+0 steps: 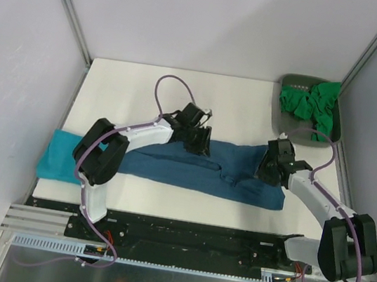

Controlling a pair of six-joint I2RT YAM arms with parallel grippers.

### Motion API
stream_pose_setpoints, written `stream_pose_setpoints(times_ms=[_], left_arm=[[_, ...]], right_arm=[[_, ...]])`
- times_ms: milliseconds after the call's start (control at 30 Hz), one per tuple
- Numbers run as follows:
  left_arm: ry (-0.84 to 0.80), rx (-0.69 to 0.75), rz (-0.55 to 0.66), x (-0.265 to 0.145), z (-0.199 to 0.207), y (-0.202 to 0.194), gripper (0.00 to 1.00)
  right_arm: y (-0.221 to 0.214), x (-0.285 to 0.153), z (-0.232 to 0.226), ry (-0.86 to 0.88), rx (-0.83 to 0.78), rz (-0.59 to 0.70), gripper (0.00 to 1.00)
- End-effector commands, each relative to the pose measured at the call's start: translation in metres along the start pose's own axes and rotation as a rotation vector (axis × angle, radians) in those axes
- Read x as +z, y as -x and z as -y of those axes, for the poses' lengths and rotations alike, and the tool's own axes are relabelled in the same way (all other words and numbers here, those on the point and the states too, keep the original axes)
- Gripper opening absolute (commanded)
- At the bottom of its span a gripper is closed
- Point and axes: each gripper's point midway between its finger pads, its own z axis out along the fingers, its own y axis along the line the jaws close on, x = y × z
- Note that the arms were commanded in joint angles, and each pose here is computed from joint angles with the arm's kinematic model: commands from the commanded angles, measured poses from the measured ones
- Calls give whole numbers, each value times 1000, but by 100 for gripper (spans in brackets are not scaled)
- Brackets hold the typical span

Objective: Fold and stack the t-shirts
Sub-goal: Fold the other side of the tshirt into a rectangle

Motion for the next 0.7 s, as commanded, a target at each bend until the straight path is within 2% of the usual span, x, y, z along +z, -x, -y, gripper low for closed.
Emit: stream_pose_setpoints(times_ms=[0,367,500,667], left_arm=[[-105,75,17,-5,49,6,46],[-186,141,-43,19,107,-16,45],[-193,151,-81,26,114,-33,44],[-154,156,-125,38,104,-55,41]], right_arm=[[-18,3,6,-18,1,-28,38],[-91,-23,3,91,28,-98,29],[-85,-33,-2,128,42,-71,28],[-47,-57,-10,138,71,48,28]])
